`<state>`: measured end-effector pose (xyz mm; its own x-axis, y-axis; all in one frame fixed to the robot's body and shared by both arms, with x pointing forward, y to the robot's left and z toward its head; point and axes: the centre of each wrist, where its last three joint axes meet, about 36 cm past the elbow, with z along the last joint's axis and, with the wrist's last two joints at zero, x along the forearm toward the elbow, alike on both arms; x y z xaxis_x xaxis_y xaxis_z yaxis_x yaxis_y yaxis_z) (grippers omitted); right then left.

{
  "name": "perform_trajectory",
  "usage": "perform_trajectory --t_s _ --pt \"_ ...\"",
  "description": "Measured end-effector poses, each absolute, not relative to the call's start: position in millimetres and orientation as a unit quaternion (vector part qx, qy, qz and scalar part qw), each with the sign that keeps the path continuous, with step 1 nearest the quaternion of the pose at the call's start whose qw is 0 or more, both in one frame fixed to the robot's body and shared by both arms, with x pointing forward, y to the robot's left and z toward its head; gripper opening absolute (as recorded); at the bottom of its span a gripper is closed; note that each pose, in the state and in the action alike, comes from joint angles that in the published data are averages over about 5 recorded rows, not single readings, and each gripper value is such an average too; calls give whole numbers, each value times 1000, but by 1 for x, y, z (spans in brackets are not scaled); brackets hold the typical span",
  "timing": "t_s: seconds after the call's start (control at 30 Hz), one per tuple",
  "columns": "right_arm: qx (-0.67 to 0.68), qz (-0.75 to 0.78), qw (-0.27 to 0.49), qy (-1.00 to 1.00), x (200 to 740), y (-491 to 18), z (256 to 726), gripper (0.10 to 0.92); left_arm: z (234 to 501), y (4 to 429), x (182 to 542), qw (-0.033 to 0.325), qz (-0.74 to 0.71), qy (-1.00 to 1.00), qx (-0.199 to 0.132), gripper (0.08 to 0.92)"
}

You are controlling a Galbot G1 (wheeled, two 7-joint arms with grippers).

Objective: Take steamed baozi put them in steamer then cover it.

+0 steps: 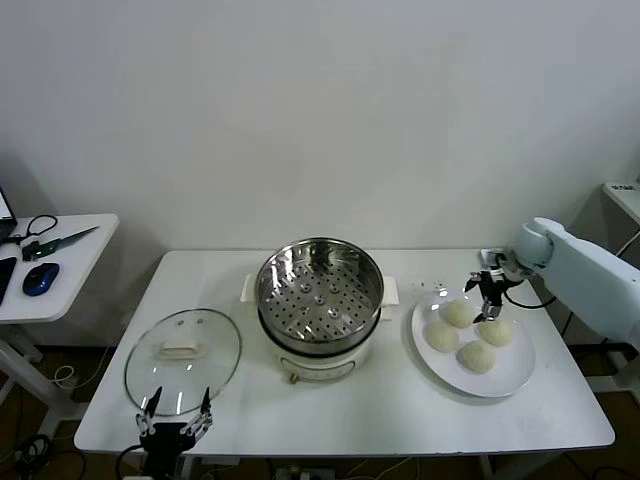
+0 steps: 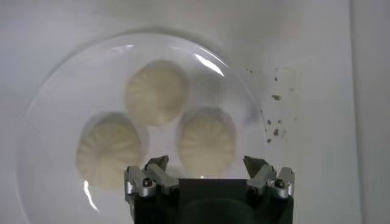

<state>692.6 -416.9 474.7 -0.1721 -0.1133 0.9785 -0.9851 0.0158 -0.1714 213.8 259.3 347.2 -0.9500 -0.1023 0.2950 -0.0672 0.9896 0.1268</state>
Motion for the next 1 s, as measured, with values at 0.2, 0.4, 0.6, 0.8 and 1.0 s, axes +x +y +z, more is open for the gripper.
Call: perform_trajectory --t_s 0.2,0.4,0.6,0.8,1.0 --pt "473 520 429 -567 699 -409 463 811 347 259 213 153 -58 -986 43 823" --pt "471 521 434 -564 700 -406 455 787 347 259 213 153 -58 -986 44 823" --pt "472 523 436 -561 699 -402 450 749 347 258 211 154 -57 -986 42 823" --pt "472 530 430 -558 699 -399 450 679 346 256 211 155 -57 -986 40 823" --pt "473 540 417 -557 700 -397 459 656 346 255 211 155 -57 -985 40 823"
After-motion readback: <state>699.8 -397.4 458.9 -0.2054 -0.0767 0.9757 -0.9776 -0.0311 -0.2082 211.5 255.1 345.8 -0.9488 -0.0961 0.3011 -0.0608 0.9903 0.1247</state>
